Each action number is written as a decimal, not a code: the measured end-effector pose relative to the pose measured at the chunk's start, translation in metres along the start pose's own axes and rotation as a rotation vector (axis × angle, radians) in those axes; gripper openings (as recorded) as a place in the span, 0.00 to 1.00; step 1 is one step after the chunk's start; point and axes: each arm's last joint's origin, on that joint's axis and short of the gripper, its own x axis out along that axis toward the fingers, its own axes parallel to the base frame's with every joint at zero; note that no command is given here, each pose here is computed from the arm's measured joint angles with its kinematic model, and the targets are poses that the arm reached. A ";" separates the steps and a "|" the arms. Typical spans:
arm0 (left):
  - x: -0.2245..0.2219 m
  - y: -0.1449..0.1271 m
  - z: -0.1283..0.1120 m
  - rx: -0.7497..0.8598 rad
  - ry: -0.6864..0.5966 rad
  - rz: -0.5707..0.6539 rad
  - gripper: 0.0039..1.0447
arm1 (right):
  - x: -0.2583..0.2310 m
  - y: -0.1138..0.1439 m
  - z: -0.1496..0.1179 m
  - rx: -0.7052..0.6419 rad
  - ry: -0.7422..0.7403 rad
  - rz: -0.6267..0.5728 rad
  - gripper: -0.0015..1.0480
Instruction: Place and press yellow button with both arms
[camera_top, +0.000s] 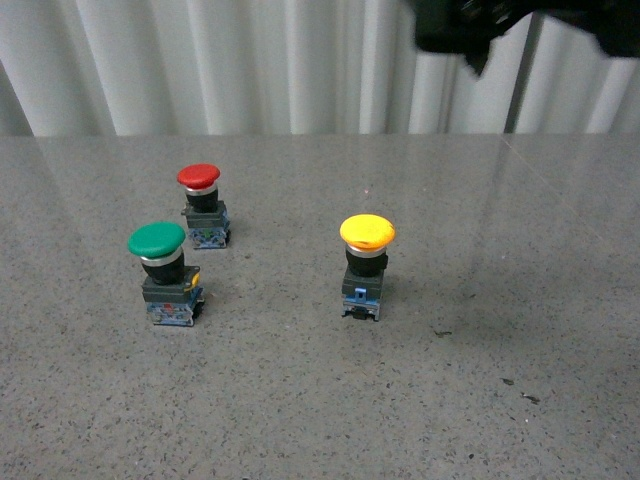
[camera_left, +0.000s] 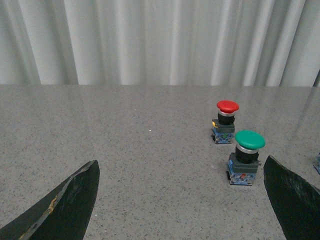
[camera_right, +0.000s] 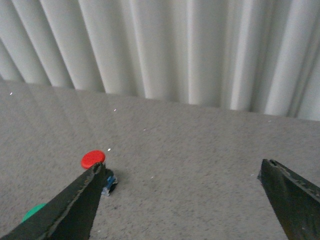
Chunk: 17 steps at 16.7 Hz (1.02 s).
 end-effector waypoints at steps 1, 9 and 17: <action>0.000 0.000 0.000 0.000 0.000 0.000 0.94 | 0.013 0.009 -0.013 -0.009 0.050 0.034 0.80; 0.000 0.000 0.000 0.000 0.000 0.000 0.94 | 0.036 0.028 -0.067 -0.015 0.250 0.111 0.02; 0.000 0.000 0.000 0.000 0.000 0.000 0.94 | 0.044 0.027 -0.086 -0.015 0.324 0.109 0.02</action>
